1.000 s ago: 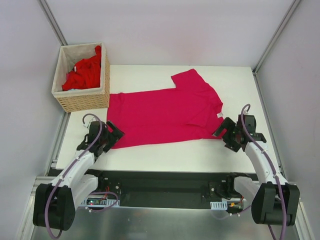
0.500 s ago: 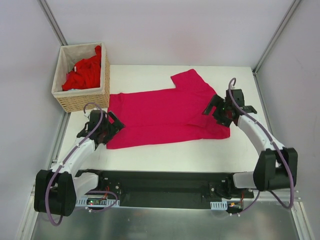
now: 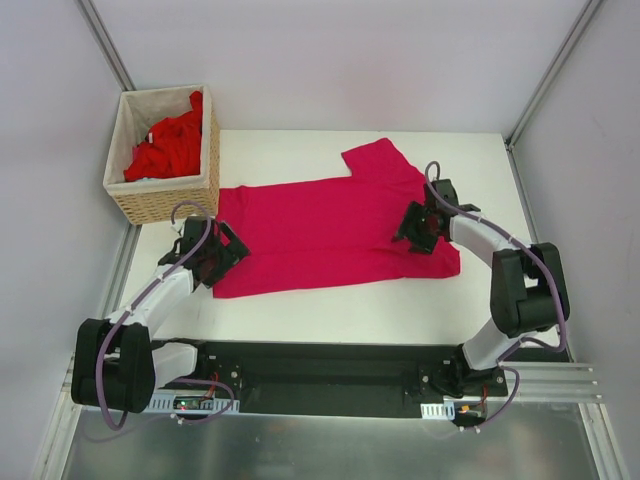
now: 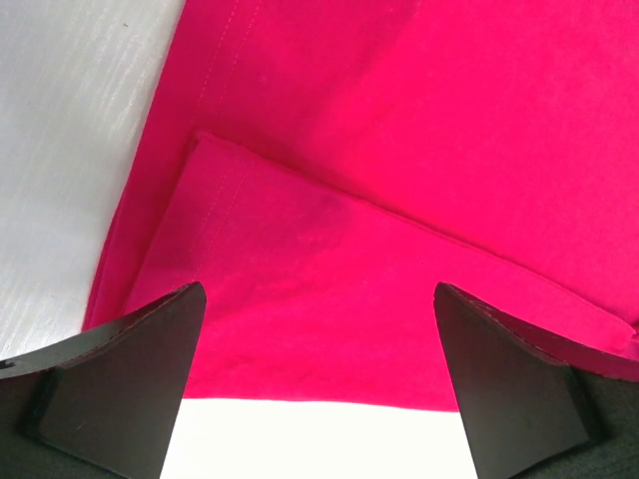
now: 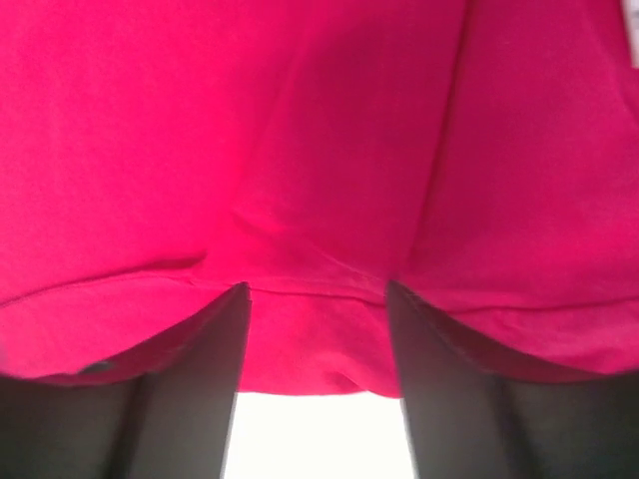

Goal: Fold and stack the t-shirts

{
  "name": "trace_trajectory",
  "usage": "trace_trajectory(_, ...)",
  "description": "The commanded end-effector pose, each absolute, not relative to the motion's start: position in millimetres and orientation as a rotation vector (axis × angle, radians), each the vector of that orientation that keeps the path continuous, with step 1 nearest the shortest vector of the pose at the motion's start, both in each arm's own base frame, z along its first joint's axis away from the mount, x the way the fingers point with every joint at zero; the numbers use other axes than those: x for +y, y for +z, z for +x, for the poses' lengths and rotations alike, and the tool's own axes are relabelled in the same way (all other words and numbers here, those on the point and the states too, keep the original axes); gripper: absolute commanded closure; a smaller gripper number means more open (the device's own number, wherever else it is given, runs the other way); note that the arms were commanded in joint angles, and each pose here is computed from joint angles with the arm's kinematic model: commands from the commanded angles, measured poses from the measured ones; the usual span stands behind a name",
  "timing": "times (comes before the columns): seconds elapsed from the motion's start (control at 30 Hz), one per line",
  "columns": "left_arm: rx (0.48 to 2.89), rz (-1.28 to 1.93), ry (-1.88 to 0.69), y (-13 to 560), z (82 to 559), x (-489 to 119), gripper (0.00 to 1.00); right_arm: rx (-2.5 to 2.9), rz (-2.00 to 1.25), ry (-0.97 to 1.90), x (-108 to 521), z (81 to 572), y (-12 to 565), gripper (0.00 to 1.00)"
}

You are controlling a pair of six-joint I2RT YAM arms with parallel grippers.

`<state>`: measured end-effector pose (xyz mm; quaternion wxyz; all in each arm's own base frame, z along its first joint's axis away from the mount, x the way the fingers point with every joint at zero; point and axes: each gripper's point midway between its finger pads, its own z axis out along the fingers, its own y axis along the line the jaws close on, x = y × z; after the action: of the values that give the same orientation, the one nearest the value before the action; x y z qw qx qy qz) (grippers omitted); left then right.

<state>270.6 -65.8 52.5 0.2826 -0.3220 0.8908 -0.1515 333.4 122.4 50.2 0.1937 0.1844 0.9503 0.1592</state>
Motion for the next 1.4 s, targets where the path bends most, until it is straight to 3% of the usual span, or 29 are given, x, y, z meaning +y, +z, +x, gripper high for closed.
trace_trajectory(0.0, 2.357, -0.829, -0.379, 59.3, 281.2, -63.4, 0.01, 2.609, 0.49, 0.475, 134.4, 354.7, 63.3, 0.45)
trace_trajectory(0.17, 2.352, -0.829, -0.372, 59.6, 281.5, -62.3, 0.01, 2.619, 0.488, 0.461, 135.0, 353.9, 59.1, 0.65)
trace_trajectory(1.37, 2.359, -0.834, -0.372, 54.9, 275.2, -61.8, 0.01, 2.606, 0.527, 0.374, 101.2, 328.5, 51.9, 0.63)
